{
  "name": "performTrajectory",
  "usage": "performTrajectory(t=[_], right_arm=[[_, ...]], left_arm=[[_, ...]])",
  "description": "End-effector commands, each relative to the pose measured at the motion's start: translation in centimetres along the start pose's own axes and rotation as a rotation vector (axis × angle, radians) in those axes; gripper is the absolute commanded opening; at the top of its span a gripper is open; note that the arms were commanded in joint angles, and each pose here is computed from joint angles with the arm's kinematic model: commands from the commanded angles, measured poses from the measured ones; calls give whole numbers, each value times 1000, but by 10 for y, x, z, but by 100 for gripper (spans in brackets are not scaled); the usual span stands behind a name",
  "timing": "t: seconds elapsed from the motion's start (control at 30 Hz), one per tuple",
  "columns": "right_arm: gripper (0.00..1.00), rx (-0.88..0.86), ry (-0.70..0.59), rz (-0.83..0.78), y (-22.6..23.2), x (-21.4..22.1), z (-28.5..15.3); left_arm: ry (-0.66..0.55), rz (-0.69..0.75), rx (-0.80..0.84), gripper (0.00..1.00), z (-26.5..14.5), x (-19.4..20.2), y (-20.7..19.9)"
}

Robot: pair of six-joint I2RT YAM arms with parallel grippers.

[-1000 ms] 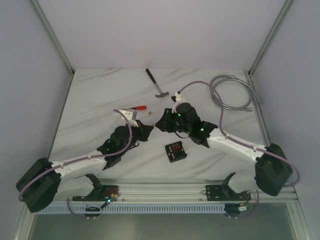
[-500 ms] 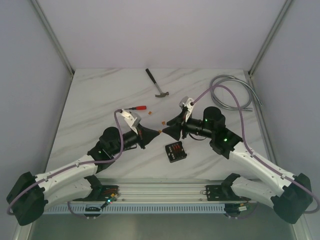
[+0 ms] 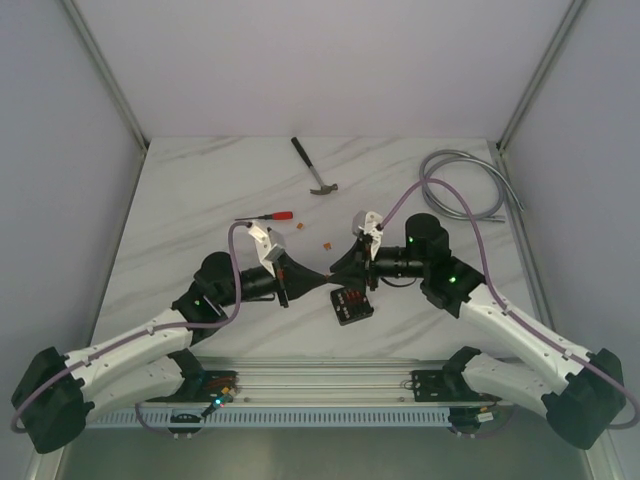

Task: Snap on the fuse box
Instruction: Pick up the fuse from the center of the board.

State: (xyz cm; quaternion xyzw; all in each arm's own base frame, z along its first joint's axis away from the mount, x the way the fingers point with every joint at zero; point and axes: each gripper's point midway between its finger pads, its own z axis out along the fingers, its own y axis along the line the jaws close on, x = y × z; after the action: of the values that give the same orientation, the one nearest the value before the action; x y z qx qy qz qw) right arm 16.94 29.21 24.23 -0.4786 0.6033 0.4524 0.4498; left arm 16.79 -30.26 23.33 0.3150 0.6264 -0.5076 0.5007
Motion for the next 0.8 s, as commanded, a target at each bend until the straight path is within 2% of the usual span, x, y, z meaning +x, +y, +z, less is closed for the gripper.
performTrajectory(t=[0.0, 0.27, 0.4, 0.53, 0.6, 0.67, 0.77], right_arm=[[33, -66, -31, -68, 12, -14, -5], [17, -125, -32, -81, 21, -14, -7], [12, -167, -28, -86, 27, -13, -7], [1, -175, -19, -86, 27, -10, -6], [0, -177, -15, -83, 27, -9, -6], [0, -164, -9, -78, 25, -8, -6], [0, -111, 13, -51, 17, -3, -6]], left_arm=[[-39, 55, 100, 0, -1, -18, -22], [-39, 61, 131, 0, -1, -19, -28], [-41, 63, 147, 0, 1, -20, -31], [-38, 64, 149, 0, 3, -21, -31], [-33, 61, 146, 0, 4, -19, -30], [-32, 56, 128, 5, 4, -18, -27], [-38, 37, 32, 25, 4, -17, -11]])
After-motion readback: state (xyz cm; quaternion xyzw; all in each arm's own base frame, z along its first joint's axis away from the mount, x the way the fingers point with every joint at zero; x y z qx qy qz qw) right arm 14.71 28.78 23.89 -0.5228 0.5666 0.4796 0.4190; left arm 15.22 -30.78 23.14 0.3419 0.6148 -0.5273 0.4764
